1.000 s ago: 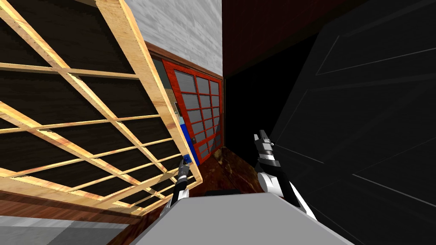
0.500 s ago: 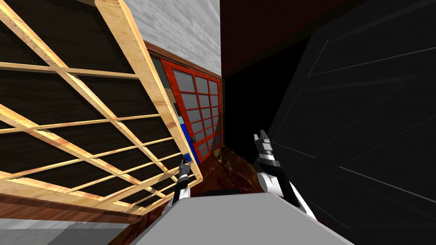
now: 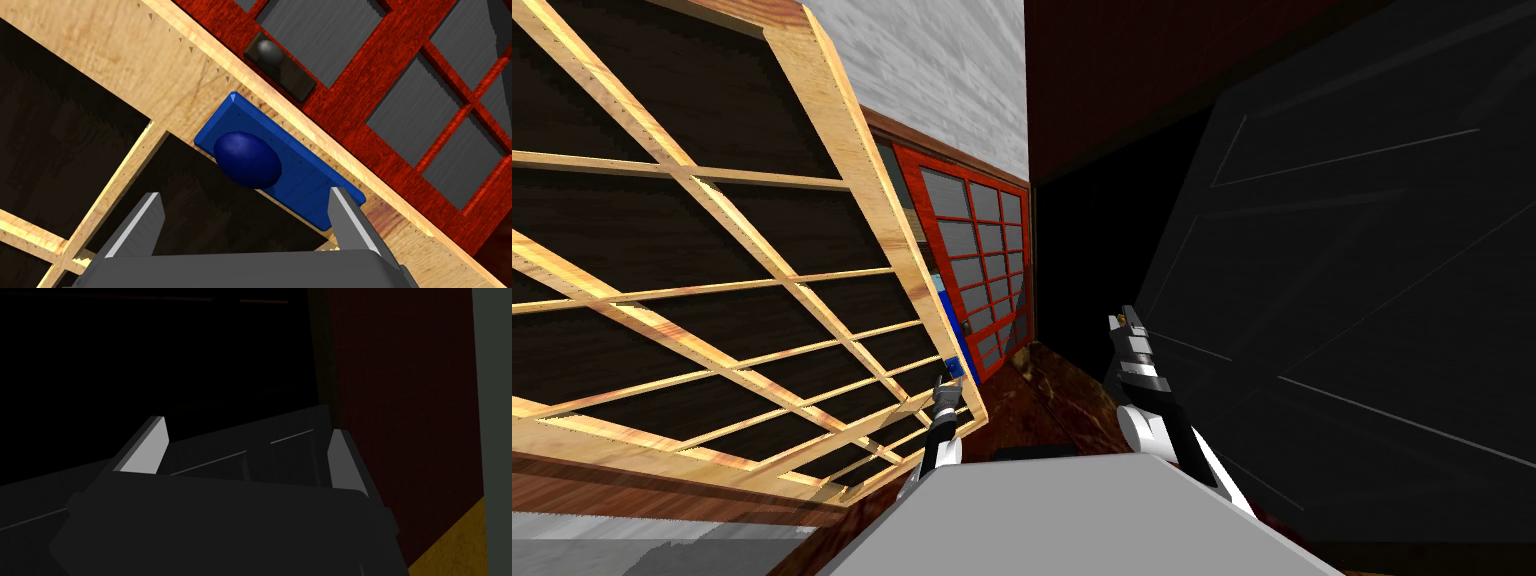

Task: Pull the door open

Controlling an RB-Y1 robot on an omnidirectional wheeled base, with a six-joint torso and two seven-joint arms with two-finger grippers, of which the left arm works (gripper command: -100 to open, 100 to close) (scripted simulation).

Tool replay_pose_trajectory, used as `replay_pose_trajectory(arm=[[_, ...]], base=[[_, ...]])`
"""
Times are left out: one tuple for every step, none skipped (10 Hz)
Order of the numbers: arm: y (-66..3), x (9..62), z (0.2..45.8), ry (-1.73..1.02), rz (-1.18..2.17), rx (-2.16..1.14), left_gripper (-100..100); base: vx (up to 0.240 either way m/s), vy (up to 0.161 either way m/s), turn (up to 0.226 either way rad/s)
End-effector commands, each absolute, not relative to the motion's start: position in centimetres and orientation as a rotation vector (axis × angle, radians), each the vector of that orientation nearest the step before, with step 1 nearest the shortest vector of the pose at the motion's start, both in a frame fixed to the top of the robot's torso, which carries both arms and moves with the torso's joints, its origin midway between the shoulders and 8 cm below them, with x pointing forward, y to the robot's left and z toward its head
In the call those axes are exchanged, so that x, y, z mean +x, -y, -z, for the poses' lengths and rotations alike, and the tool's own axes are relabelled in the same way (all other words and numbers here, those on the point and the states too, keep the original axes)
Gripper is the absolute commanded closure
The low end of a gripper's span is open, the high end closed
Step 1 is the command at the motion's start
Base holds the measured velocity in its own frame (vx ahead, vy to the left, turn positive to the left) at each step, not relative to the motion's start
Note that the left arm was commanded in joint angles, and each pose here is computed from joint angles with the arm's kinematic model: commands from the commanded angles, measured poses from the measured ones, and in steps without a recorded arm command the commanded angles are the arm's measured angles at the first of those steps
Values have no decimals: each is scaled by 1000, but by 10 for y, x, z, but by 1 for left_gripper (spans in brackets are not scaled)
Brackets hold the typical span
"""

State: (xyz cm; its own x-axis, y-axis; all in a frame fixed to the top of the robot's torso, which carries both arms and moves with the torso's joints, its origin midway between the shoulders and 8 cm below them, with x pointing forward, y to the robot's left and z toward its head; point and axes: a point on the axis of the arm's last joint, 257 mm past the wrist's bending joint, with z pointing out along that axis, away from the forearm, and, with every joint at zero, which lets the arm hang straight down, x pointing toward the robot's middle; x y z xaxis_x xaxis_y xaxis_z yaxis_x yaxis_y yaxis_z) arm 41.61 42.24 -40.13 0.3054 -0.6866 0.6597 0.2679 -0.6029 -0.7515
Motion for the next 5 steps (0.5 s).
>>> replay_pose_trajectory(arm=[[-422, 417, 401, -348, 1453, -1746, -100], [-420, 418, 400, -299, 1489, -1766, -100], [-419, 420, 400, -262, 1515, -1780, -100], [-419, 420, 400, -248, 1526, -1786, -100], [-417, 421, 400, -201, 1558, -1803, -100]], base=[[-44, 15, -24], [-43, 15, -47], [-60, 15, -80], [-58, 18, -28], [-57, 11, -44]])
